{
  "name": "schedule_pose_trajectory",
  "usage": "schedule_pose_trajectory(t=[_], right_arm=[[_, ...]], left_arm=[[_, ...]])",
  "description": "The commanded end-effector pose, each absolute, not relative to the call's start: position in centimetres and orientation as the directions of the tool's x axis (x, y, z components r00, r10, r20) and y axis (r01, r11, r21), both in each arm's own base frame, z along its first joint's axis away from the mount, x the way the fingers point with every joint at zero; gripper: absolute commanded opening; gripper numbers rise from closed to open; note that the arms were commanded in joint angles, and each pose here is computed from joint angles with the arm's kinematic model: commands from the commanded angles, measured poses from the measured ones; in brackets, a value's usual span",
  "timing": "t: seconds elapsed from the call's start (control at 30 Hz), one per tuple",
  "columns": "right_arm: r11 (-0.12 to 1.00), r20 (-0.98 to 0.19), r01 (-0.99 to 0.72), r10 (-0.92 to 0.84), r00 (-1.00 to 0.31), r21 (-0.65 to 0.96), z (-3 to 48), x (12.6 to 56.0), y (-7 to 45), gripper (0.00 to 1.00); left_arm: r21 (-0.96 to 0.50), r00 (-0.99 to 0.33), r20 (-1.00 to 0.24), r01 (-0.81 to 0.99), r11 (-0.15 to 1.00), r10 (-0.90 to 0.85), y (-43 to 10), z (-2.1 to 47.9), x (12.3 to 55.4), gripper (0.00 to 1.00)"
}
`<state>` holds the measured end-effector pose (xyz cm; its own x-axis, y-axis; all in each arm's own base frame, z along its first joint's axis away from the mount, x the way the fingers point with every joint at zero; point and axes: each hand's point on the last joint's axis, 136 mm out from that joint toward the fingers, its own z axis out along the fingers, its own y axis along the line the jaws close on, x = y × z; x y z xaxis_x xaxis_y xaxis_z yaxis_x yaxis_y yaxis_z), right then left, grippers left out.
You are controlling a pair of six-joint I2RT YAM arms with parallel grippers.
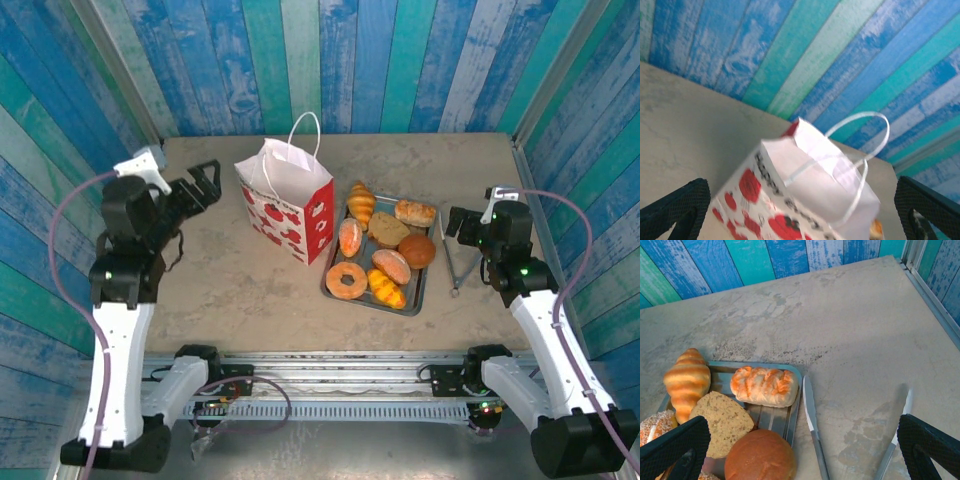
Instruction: Place the fake bread into the paper bag
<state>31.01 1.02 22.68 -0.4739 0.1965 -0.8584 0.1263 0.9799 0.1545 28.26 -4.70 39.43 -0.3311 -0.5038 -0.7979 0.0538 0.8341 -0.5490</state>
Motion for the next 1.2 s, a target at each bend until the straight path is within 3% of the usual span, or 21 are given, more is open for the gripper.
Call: schedule_pose_trajectory(t=[0.0,0.2,0.47,0.87,1.17], right_arm=[[0.976,-0.864,0.135,0.217,-0.455,0.173,22.8,31.2,0.9,1.0],[0.977,-0.875,0.139,0.206,-0.438,0.161,23.5,31.1,0.7,1.0],[0.977,-0.887,0.149,0.202,-0.415,0.153,23.7,30.7,0.3,1.0],[0.981,-0.894,0.168,0.157,-0.419,0.093,23.0,30.6,-0.4,1.0],[0.984,-0.894,0.176,0.098,-0.438,0.022,21.9,30.6,-1.0,1.0]], left_arm=[[-0.599,-0.48,-0.695,-0.026,0.8,-0.536,-5.8,34.2,25.9,0.96],[-0.663,-0.563,-0.603,-0.039,0.747,-0.565,-8.2,31.2,24.3,0.92],[-0.625,-0.607,-0.609,-0.028,0.78,-0.51,-12.8,30.4,25.2,0.92],[-0.468,-0.522,-0.691,-0.203,0.86,-0.5,-14.7,29.3,29.2,0.95],[-0.497,-0.43,-0.705,-0.268,0.825,-0.564,-15.2,29.3,31.9,0.92]])
